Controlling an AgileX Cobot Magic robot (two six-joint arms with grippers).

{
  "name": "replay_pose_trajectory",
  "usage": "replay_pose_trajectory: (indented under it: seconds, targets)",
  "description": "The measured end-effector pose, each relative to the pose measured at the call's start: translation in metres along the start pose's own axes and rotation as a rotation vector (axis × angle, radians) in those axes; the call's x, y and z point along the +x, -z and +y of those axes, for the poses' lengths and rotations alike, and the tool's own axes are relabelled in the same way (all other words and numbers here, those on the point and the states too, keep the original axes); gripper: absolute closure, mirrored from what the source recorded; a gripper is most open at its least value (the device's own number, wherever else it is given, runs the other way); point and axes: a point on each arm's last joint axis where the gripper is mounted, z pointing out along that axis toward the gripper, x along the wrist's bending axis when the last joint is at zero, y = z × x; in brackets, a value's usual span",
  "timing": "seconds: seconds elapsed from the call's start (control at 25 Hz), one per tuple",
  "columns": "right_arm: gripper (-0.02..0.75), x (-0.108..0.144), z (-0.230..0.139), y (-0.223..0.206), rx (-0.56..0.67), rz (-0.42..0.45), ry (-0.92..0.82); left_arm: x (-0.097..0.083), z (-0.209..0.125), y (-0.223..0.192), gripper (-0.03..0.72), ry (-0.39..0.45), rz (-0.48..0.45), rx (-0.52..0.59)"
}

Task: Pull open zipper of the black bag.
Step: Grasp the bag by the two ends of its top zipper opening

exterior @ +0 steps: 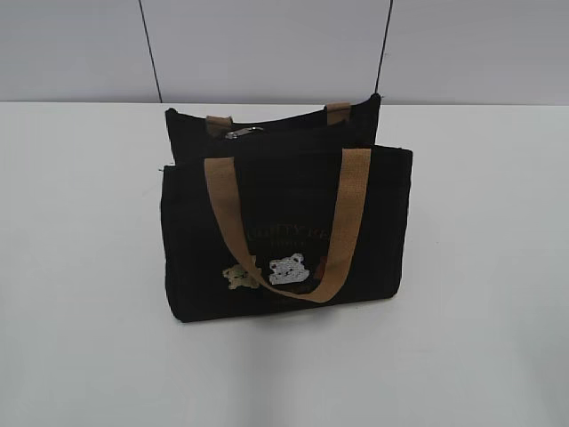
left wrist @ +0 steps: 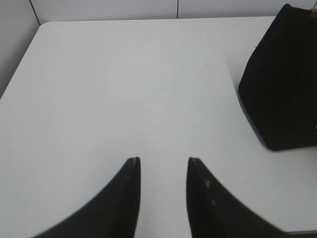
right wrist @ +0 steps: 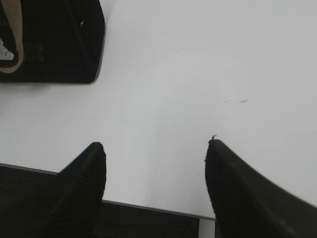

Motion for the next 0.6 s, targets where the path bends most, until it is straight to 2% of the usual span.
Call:
replay_pose_trajectory:
  seconds: [0.6]
  targets:
    - [0.257, 0.0, 0.0, 0.0, 0.0, 0.0, 0.0, 0.0, 0.0, 0.0, 0.45, 0.0, 0.0, 0.0]
